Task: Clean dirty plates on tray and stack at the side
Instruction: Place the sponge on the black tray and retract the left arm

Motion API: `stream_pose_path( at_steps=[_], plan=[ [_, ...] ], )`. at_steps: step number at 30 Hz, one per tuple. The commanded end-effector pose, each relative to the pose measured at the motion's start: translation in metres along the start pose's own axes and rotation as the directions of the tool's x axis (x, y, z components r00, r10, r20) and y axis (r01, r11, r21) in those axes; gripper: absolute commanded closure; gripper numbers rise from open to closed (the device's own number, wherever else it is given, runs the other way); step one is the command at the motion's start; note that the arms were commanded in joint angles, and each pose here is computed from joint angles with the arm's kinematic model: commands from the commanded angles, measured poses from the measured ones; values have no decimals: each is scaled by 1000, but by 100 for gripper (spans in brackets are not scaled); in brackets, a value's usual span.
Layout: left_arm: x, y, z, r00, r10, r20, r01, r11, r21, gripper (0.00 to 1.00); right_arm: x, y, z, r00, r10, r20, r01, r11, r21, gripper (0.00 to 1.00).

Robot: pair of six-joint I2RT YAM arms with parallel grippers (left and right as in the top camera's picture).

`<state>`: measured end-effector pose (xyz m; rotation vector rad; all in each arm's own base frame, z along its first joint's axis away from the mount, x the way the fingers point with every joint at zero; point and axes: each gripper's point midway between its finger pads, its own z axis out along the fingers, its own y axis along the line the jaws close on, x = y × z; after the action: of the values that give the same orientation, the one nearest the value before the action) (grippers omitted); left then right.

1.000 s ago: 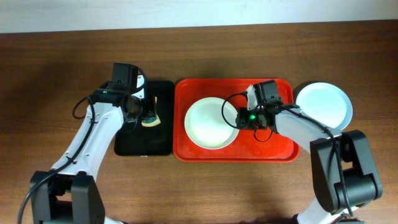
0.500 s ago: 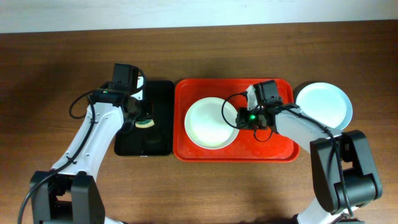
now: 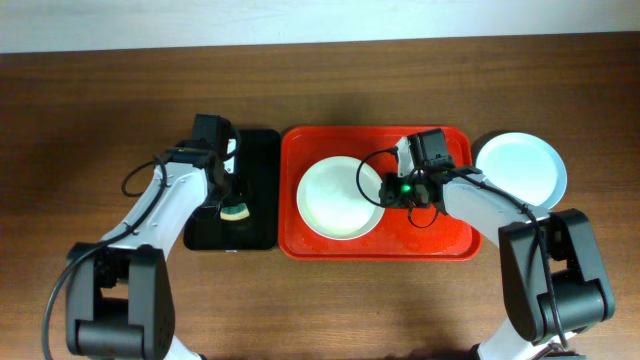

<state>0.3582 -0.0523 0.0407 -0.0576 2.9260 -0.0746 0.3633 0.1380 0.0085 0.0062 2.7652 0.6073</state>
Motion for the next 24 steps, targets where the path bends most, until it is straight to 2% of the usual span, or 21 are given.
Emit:
stream_pose_path(
  at_steps=[1, 2, 4, 5, 10, 11, 12, 15, 16, 17, 18, 22, 24],
  plan=[
    [4, 4, 11, 1000, 15, -27, -15, 1000, -19, 100, 5, 0, 3, 1000, 3, -14, -3, 1000, -3, 96],
    [5, 4, 13, 999, 15, -33, -15, 1000, -20, 99, 4, 0, 3, 1000, 3, -14, -3, 1000, -3, 96],
    [5, 4, 14, 999, 15, -36, -15, 1000, -21, 73, 4, 0, 3, 1000, 3, -14, -3, 1000, -3, 96],
    [4, 4, 13, 999, 15, -32, -15, 1000, -19, 68, 4, 0, 3, 1000, 3, -14, -3, 1000, -3, 96],
    [-21, 2, -15, 999, 8, 52, -8, 1000, -8, 52, 4, 0, 3, 1000, 3, -14, -3, 1000, -3, 96],
    [-31, 3, -28, 996, 0, 91, 1, 1000, -3, 46, 5, 0, 3, 1000, 3, -14, -3, 1000, -3, 96],
    [-41, 5, -39, 992, -9, 127, 9, 1000, 0, 34, 5, 0, 3, 1000, 3, -15, -3, 1000, -3, 96],
    [-68, 23, -75, 970, -57, 238, 59, 998, 0, 30, 5, 0, 3, 1000, 3, -15, -3, 1000, -2, 95],
    [-75, 35, -86, 958, -88, 271, 95, 995, -13, 8, 5, 0, 3, 1000, 3, -15, -3, 1000, -3, 94],
    [-79, 48, -95, 947, -111, 300, 126, 992, -31, 1, 5, 0, 3, 1000, 3, -15, -3, 1000, -2, 87],
    [-81, 61, -102, 939, -132, 318, 155, 987, -47, 1, 5, 0, 3, 1000, 3, -15, -3, 1000, -2, 80],
    [-78, 92, -108, 923, -198, 329, 229, 972, -57, 1, 5, -4, 3, 1000, 5, -13, -5, 1000, 19, 64],
    [-78, 99, -109, 919, -212, 331, 245, 968, -61, 1, 4, -9, 4, 1000, 6, -9, -6, 999, 49, 62]
  ],
)
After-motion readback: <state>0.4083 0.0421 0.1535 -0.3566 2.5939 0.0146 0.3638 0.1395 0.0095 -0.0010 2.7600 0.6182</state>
